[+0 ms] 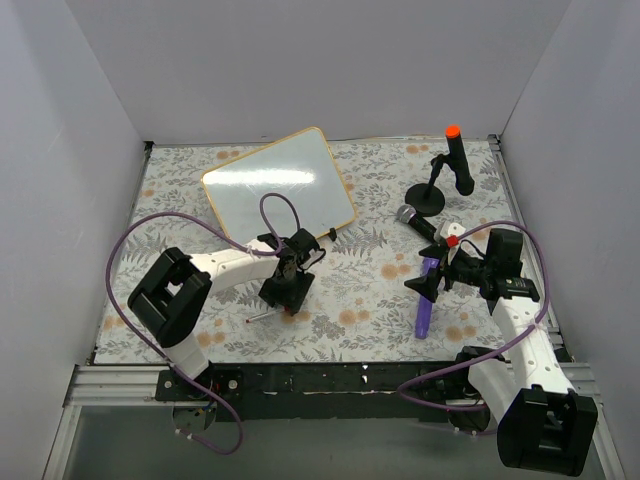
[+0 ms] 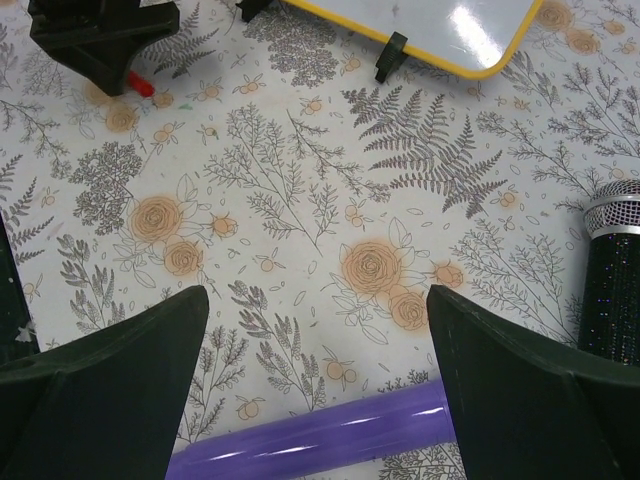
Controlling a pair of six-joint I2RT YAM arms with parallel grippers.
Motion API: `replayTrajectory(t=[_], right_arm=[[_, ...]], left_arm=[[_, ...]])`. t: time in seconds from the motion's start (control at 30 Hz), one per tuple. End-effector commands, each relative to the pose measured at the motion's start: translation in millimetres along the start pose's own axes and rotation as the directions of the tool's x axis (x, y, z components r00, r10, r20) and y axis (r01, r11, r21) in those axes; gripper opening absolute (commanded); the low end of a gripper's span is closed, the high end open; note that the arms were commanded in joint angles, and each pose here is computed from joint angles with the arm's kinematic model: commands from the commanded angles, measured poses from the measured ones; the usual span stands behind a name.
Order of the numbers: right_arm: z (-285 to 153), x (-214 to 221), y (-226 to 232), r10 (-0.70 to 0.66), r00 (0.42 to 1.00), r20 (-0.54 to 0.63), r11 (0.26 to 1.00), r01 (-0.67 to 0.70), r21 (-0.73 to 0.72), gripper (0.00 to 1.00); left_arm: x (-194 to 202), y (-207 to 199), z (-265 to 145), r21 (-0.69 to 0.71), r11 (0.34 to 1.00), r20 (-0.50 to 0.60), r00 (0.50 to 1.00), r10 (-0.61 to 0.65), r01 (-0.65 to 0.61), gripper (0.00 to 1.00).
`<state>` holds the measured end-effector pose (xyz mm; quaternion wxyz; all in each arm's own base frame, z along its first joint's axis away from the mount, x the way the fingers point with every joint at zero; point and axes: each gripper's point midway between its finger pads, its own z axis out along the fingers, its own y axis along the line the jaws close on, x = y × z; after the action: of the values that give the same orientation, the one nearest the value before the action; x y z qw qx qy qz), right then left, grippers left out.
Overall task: Write a sentence on the whiteboard
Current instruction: Open the whiteboard marker at the center of the board.
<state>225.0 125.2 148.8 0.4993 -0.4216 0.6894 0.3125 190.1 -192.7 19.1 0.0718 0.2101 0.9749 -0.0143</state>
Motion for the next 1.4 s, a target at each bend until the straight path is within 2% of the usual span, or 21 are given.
replayTrajectory(t=[0.0,0.17,0.23,0.27,0.43,0.67,0.97,1.37], right_arm=[[-0.7,-8.5,0.6,-0.03,0.999,0.01,0.999,0.03,-0.015,0.98],[-0.9,-9.3,2.1,-0.03,0.999,0.01,0.999,0.031,-0.025,0.98],[-1.1,-10.0,2.0,-0.032,0.999,0.01,0.999,0.032,-0.025,0.98],[-0.9,-9.7,2.6,-0.031,0.999,0.009,0.999,0.031,-0.027,0.98],[-1.0,-7.3,4.5,-0.015,1.0,0.0,0.999,0.015,-0.039,0.98],[-1.2,-7.0,4.9,-0.021,1.0,-0.001,0.999,0.021,-0.04,0.98],[-1.4,-7.0,5.7,-0.022,1.0,-0.002,0.999,0.022,-0.045,0.98],[-1.4,-6.9,6.4,-0.025,1.0,0.0,0.999,0.025,-0.048,0.98]], left_arm=[[-14.3,4.8,-4.0,-0.024,1.0,0.034,0.999,0.005,-0.004,0.49],[-13.3,1.0,-1.9,-0.005,1.0,0.018,1.0,-0.001,0.001,0.42],[-14.4,-3.5,-2.1,0.017,1.0,0.016,1.0,-0.004,0.004,0.31],[-14.4,-6.2,-2.3,0.031,1.0,0.014,1.0,-0.007,0.007,0.29],[-27.4,-29.5,-3.1,0.143,0.989,0.039,0.999,-0.037,0.031,0.29],[-56.0,-50.7,2.9,0.2,0.972,0.064,0.989,-0.137,0.122,0.29],[-40.7,-37.9,8.5,0.11,0.983,0.043,0.987,-0.153,0.148,0.3],[-12.9,-39.5,11.5,0.042,0.993,-0.006,0.993,-0.114,0.114,0.32]])
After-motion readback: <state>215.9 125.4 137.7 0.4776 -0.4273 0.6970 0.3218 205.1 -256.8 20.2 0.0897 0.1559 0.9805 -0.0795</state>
